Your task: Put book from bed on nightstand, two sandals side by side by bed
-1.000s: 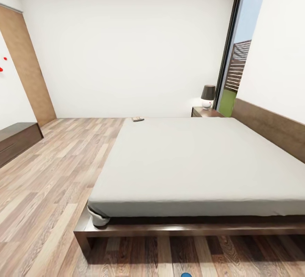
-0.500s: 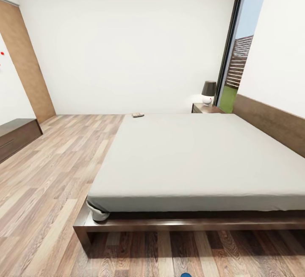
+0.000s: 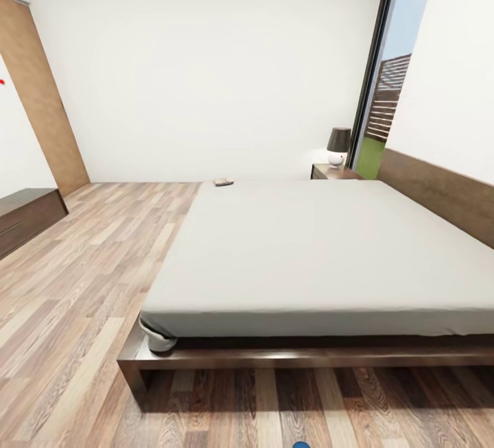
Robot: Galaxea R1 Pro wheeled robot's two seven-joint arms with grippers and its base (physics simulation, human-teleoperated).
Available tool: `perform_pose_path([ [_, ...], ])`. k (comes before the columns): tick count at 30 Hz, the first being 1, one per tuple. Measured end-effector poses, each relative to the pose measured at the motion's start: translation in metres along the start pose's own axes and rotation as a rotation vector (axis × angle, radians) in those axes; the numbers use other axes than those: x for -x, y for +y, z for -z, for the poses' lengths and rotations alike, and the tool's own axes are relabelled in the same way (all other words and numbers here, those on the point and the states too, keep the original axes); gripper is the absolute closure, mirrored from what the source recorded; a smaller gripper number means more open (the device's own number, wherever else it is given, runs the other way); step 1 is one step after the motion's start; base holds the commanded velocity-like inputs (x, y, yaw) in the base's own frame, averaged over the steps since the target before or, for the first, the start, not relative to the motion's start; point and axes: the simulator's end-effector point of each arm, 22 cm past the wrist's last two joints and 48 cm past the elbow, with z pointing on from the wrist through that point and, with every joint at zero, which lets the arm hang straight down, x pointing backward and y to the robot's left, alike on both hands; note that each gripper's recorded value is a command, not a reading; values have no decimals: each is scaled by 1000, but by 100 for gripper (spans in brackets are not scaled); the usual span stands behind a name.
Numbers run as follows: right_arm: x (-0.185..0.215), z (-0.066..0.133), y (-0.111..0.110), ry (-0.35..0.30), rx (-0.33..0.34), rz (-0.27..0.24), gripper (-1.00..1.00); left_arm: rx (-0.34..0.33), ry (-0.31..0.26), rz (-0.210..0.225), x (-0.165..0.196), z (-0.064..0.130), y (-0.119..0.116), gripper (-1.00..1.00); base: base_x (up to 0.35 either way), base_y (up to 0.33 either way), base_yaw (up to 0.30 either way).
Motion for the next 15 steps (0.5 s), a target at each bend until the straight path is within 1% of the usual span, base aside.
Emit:
perform_pose_path([
  [7,-6,-12,-1,-3,1,1,100,0,-3,-1,-6,-12,-1,100,0,0,0],
  [9,-7,-15,-1,-6,0,3,100,-1,-22,-1,1,-17,-1,100,0,0,0],
  [15,-7,-15,-3,-7,-9,5,100,-1,-43,-1,11,-17,-1,100,0,0,0],
])
